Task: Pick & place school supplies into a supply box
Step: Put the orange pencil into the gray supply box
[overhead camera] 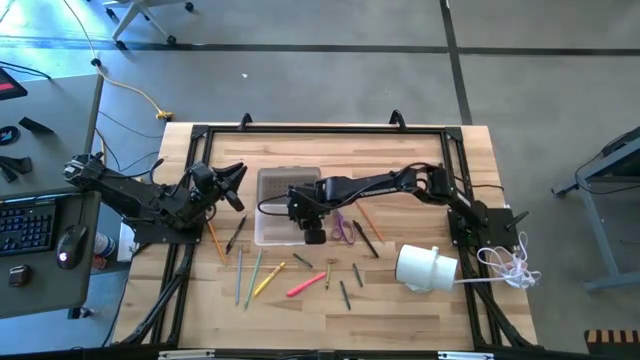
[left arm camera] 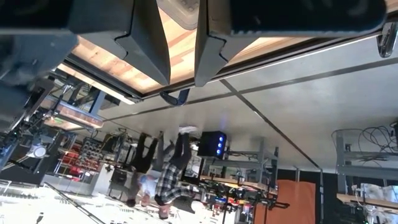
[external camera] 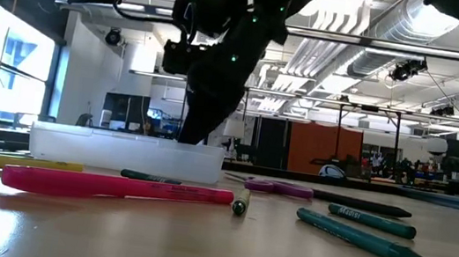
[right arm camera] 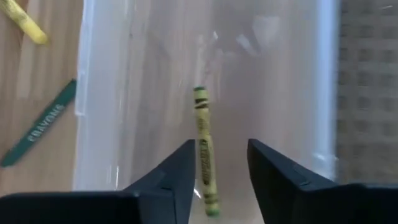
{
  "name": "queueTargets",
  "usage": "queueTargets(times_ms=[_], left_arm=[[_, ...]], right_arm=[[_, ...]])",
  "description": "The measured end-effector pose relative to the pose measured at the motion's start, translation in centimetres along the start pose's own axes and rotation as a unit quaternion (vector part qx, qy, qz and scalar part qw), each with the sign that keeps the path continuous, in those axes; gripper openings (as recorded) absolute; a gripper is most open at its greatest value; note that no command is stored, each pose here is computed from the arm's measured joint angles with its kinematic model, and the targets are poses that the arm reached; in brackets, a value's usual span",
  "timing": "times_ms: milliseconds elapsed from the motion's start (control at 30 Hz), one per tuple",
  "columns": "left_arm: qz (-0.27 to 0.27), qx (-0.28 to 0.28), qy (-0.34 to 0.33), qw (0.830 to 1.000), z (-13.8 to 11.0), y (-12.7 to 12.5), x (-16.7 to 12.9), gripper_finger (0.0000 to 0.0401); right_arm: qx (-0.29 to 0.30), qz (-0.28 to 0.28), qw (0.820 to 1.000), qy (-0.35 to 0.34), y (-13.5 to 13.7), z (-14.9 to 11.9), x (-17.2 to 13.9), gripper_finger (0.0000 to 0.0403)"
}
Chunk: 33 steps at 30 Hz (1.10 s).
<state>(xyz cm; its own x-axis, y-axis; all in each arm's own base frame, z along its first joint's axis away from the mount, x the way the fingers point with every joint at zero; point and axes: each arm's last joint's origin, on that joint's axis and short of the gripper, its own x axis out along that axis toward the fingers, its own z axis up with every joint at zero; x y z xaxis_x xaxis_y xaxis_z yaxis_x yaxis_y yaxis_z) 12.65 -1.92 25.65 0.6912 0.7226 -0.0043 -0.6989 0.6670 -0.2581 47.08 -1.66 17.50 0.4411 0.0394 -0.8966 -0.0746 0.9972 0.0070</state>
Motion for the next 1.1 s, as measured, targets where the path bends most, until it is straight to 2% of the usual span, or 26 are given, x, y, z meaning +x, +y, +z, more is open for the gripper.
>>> queueTargets(times_ms=[100,267,433,567,700,833,1100], left_arm=[[0.000,0.001,0.000,1.000,0.0,0.0,0.0,0.0111],[0.000,0.002,0.001,1.000,0.0,0.0,0.0,0.0111],[-0.005,0.004,0.003,1.000,-0.1,0.0,0.0,0.0111],[-0.015,0.004,0.006,1.000,-0.1,-0.1,0.0,0.0111],[-0.026,0.007,0.011,1.000,-0.2,-0.1,0.0,0.0111],[-0.034,0.001,0.019,0.999,-0.4,-0.1,0.0,0.0111],[-0.034,-0.007,0.019,0.999,-0.4,-0.1,0.0,0.0111]], right_arm=[[0.010,-0.029,1.000,0.008,0.0,0.0,-2.7,0.0138],[0.033,-0.092,0.993,0.070,0.0,-1.2,-7.5,0.0140],[0.090,-0.099,0.976,0.172,0.1,-3.8,-10.9,0.0140],[0.147,-0.126,0.960,0.205,0.3,-6.3,-10.3,0.0140],[0.202,-0.140,0.948,0.203,0.4,-9.1,-8.0,0.0139],[0.236,-0.125,0.939,0.214,0.0,-11.6,-6.1,0.0133],[0.307,-0.118,0.927,0.179,-1.9,-13.6,-3.9,0.0129]])
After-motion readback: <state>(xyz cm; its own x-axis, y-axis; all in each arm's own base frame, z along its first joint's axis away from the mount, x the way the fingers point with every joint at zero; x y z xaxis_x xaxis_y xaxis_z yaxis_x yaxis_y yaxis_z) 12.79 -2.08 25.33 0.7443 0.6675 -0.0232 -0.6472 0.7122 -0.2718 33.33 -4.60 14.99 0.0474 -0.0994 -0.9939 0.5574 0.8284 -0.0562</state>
